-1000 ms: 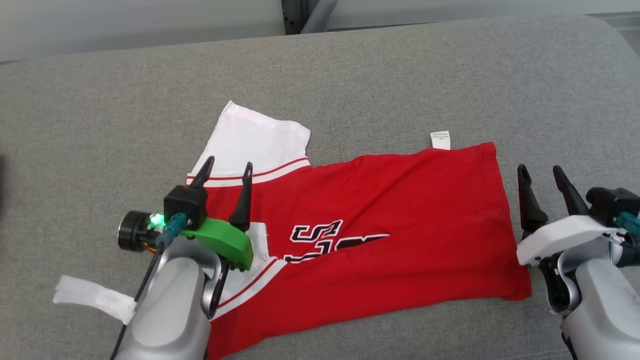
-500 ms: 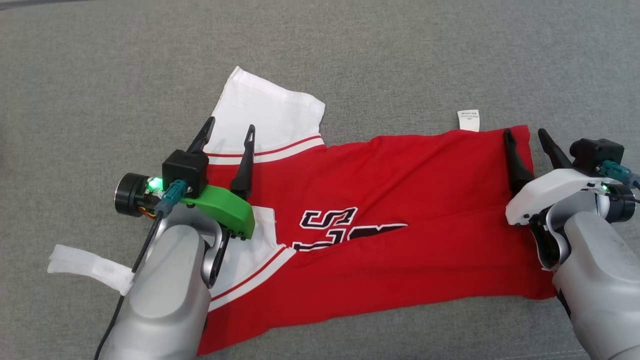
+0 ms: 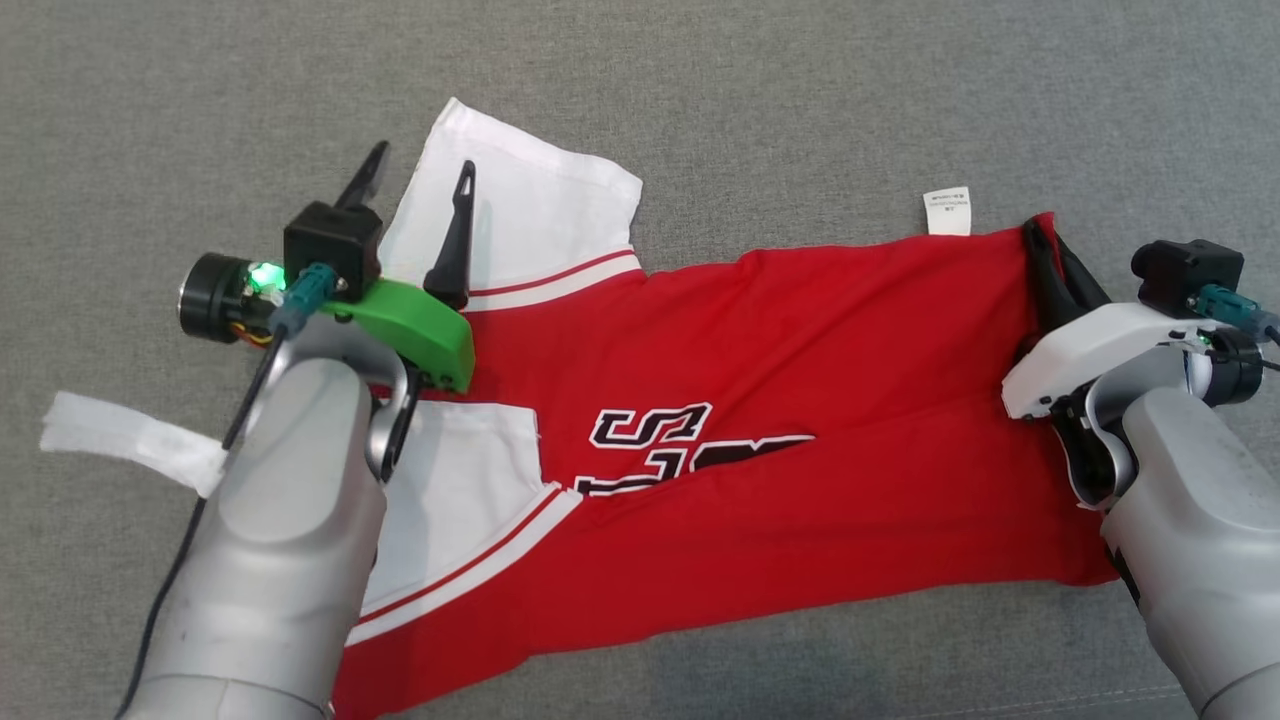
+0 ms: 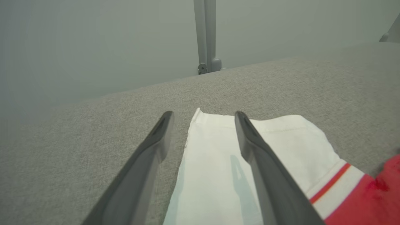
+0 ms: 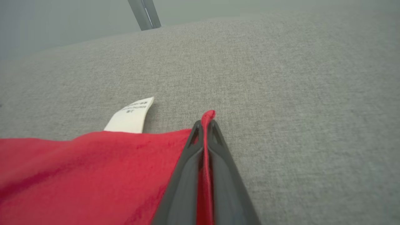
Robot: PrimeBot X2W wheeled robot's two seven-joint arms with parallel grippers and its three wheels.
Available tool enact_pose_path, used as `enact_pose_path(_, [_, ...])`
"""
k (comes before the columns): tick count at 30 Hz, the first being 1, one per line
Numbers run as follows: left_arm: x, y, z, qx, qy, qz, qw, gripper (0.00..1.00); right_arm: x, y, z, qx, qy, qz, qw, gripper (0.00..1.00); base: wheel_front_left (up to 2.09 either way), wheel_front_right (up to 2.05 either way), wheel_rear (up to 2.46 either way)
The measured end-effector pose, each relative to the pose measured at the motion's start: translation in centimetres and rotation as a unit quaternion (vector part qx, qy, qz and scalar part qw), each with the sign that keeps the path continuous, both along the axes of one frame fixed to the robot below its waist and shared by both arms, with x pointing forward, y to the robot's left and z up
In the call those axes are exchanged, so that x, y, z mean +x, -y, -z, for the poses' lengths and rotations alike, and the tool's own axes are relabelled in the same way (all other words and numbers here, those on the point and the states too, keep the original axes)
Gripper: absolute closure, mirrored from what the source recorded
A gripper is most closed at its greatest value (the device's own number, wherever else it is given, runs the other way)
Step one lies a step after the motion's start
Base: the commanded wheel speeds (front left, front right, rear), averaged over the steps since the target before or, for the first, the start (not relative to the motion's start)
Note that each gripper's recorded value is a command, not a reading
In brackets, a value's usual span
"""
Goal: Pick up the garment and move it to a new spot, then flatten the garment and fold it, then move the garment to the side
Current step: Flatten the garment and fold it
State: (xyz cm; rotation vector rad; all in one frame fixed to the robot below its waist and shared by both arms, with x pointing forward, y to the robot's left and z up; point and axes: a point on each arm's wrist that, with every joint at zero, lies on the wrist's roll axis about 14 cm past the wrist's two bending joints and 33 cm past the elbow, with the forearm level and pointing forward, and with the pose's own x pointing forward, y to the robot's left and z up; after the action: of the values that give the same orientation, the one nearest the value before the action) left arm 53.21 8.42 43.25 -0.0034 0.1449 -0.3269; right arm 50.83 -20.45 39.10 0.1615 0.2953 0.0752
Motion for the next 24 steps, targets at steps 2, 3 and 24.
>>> enact_pose_path(2, [1.1, -0.2, 0.1, 0.009, -0.002, 0.003, 1.000, 0.00, 0.2, -0.1, 0.0, 0.000, 0.003, -0.003, 1.000, 1.00, 0.00, 0.00, 0.00])
enact_pose_path(3, [1.7, -0.3, 0.2, 0.012, -0.004, 0.003, 1.000, 0.00, 0.3, -0.1, 0.0, 0.000, 0.004, -0.003, 1.000, 1.00, 0.00, 0.00, 0.00])
enact_pose_path(24, [5.3, 1.2, 5.9, 0.049, -0.157, 0.034, 0.986, 1.00, 0.3, 0.4, 1.0, -0.006, 0.002, -0.006, 1.000, 1.00, 0.00, 0.00, 0.00])
